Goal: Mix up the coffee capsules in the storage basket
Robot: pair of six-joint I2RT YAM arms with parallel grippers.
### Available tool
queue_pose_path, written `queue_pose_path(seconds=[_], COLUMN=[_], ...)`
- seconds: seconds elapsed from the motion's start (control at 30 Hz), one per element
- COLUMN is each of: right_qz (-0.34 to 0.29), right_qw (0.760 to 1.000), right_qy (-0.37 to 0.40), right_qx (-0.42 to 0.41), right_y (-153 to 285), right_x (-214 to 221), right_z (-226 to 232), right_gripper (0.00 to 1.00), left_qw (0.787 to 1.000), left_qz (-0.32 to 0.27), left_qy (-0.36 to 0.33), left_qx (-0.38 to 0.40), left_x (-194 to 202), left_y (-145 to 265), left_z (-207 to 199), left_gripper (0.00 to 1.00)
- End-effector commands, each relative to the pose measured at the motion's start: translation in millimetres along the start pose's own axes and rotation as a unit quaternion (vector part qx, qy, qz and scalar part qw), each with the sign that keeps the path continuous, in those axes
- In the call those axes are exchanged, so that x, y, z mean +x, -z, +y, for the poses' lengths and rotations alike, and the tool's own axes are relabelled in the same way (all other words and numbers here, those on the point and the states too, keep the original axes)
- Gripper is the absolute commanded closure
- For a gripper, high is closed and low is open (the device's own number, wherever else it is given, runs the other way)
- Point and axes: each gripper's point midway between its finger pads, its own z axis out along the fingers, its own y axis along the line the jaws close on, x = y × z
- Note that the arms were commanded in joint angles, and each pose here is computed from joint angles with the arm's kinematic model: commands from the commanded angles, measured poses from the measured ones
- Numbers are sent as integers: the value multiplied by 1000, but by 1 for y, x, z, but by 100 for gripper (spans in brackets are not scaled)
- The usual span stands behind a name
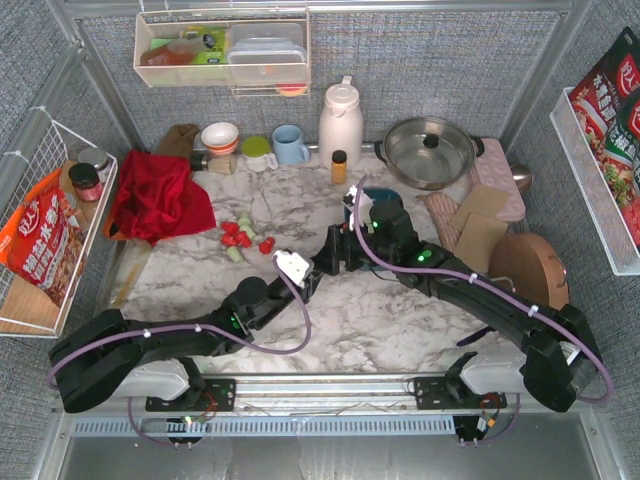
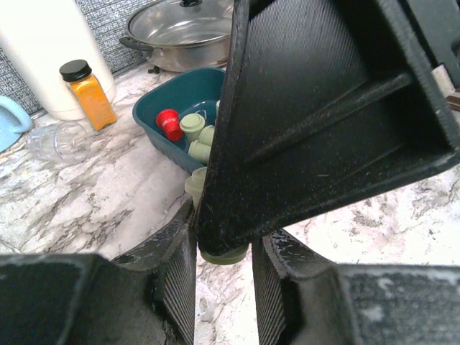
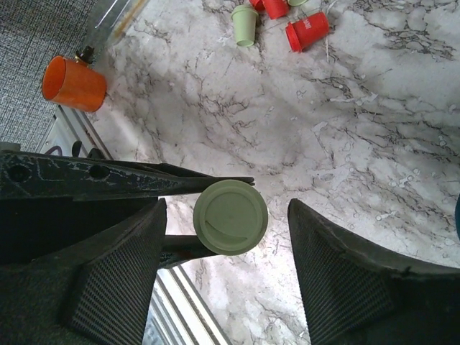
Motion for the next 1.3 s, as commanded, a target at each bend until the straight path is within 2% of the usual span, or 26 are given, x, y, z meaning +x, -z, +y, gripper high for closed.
queue_pose_path(seconds=[0.0, 0.2, 0.3, 0.4, 0.5, 0.53, 0.57, 0.6, 0.7, 0.8, 0.9, 1.0, 1.13, 1.27], right_qz=[1, 1, 1, -1, -7, -10, -13, -18, -47, -76, -101, -105, -89, -76], right_qw=[1000, 1000, 1000, 1000, 1000, 1000, 1000, 999, 992, 966, 926, 904, 894, 903], right_qy=[-8, -15, -16, -18, -17, -15, -10, -5, 30, 76, 111, 112, 97, 85], right_qx=[-7, -18, -16, -11, 3, 11, 21, 37, 117, 237, 345, 398, 428, 414], right_y=[-1, -3, -3, -4, -4, -3, -3, -1, 10, 30, 48, 53, 42, 19], right_x=[2, 2, 1, 1, -2, -2, -4, -6, -23, -41, -54, -61, -67, -87], right_z=[2, 6, 6, 4, -2, -5, -9, -15, -47, -92, -137, -172, -213, -238], right_gripper=[30, 47, 56, 64, 68, 68, 68, 68, 68, 68, 68, 65, 46, 33], left_qw=[1000, 999, 999, 999, 998, 997, 996, 996, 989, 969, 936, 900, 863, 841], left_qz=[-28, -26, -21, -9, -3, -3, -2, -1, 4, 31, 87, 145, 191, 197], left_qy=[-2, -1, 4, 6, 12, 15, 17, 20, 36, 63, 89, 137, 181, 206], left_qx=[-11, -18, -32, -53, -69, -75, -84, -90, -144, -235, -330, -389, -432, -460], left_x=[-16, -15, -13, -8, -5, -4, -3, -2, 2, 16, 39, 67, 94, 103], left_y=[-2, -2, -4, -4, -1, 0, 2, 5, 17, 34, 55, 72, 96, 110], left_z=[3, 5, 10, 16, 22, 24, 27, 29, 47, 75, 102, 123, 143, 160], left_gripper=[74, 73, 68, 49, 34, 24, 6, 2, 1, 1, 1, 1, 1, 1])
